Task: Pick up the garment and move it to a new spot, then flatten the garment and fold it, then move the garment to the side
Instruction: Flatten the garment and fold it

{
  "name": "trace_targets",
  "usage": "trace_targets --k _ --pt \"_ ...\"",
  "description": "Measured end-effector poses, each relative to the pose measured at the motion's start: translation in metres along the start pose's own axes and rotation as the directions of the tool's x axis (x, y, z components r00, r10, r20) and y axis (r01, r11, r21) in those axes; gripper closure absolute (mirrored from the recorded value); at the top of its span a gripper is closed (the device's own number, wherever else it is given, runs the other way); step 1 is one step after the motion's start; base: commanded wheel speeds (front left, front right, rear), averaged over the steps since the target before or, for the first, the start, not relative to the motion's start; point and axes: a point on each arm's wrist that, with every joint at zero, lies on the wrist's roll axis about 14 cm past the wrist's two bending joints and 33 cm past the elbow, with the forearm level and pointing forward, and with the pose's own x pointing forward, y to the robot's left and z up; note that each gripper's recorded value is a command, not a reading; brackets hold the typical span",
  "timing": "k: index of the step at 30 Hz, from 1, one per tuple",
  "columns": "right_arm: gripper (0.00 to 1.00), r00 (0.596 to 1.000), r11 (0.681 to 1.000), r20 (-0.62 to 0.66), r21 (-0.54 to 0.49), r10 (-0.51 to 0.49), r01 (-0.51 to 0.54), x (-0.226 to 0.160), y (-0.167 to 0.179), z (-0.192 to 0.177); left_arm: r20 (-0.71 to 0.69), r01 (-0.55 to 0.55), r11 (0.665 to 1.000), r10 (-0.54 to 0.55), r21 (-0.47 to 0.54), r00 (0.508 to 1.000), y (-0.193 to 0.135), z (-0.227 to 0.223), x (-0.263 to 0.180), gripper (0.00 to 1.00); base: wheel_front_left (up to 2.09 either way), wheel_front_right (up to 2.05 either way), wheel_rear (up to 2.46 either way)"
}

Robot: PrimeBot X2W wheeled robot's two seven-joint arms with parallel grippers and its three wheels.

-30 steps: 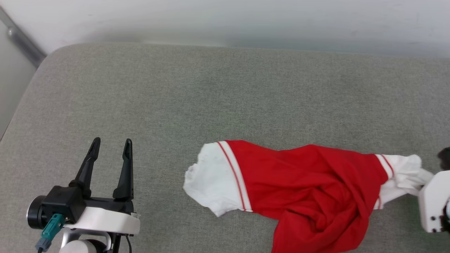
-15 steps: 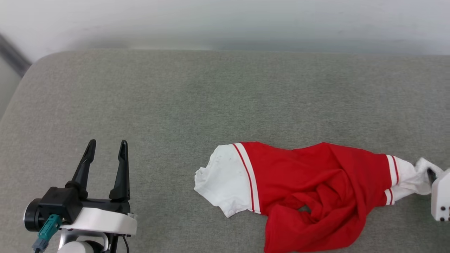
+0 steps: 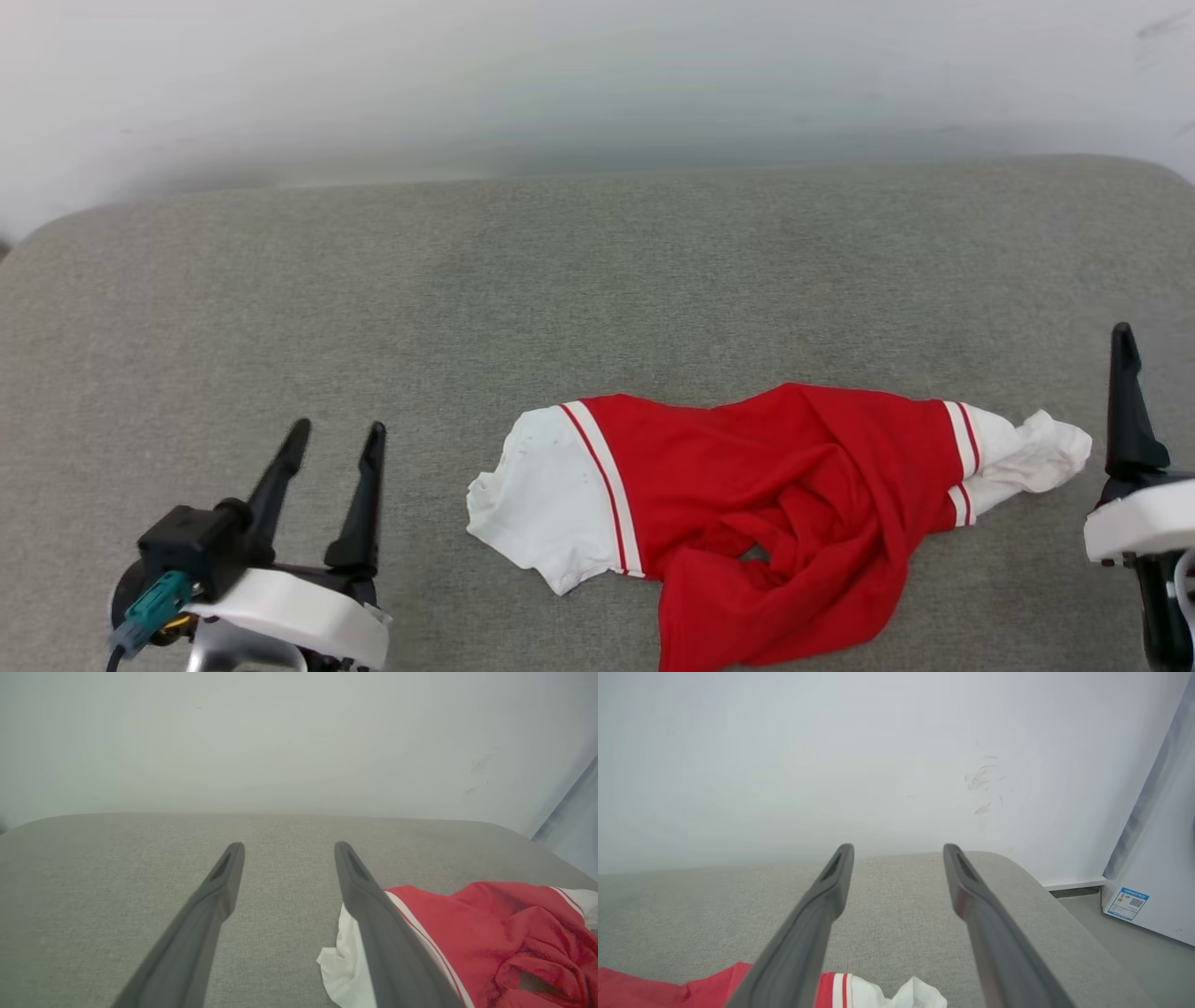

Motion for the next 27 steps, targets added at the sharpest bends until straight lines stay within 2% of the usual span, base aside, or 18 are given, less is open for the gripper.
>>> trace_targets --k 3,6,9,13,18,27 --pt "0.00 0.996 0.999 0.088 0.023 -0.032 0.030 -0.011 -0.005 0.012 -0.088 0.054 0.998 -0.056 -0.025 0.995 -0.014 -0.012 0.002 0.00 0.00 0.00 0.00" --pt "0.00 0.992 0.998 0.114 0.030 -0.054 0.050 -0.017 -0.009 0.013 -0.226 0.101 0.994 -0.106 -0.035 0.968 -0.026 -0.032 0.002 0.00 0.00 0.00 0.00" --pt "0.00 0.993 0.998 0.103 0.023 -0.053 0.051 -0.017 -0.007 0.007 -0.377 0.143 0.989 -0.140 -0.019 0.916 -0.032 -0.052 0.003 0.00 0.00 0.00 0.00" --pt "0.00 0.996 0.999 0.082 0.012 -0.044 0.044 -0.014 -0.003 -0.001 -0.556 0.199 0.980 -0.151 0.025 0.817 -0.034 -0.079 0.004 0.00 0.00 0.00 0.00" --pt "0.00 0.998 0.999 0.051 0.000 -0.043 0.043 -0.011 -0.002 -0.012 -0.649 0.209 0.978 -0.143 0.026 0.748 -0.034 -0.100 0.014 0.00 0.00 0.00 0.00" --pt "0.00 0.998 0.998 0.011 -0.012 -0.055 0.055 -0.007 -0.004 -0.027 -0.737 0.240 0.971 -0.154 0.012 0.658 -0.032 -0.135 0.020 0.00 0.00 0.00 0.00"
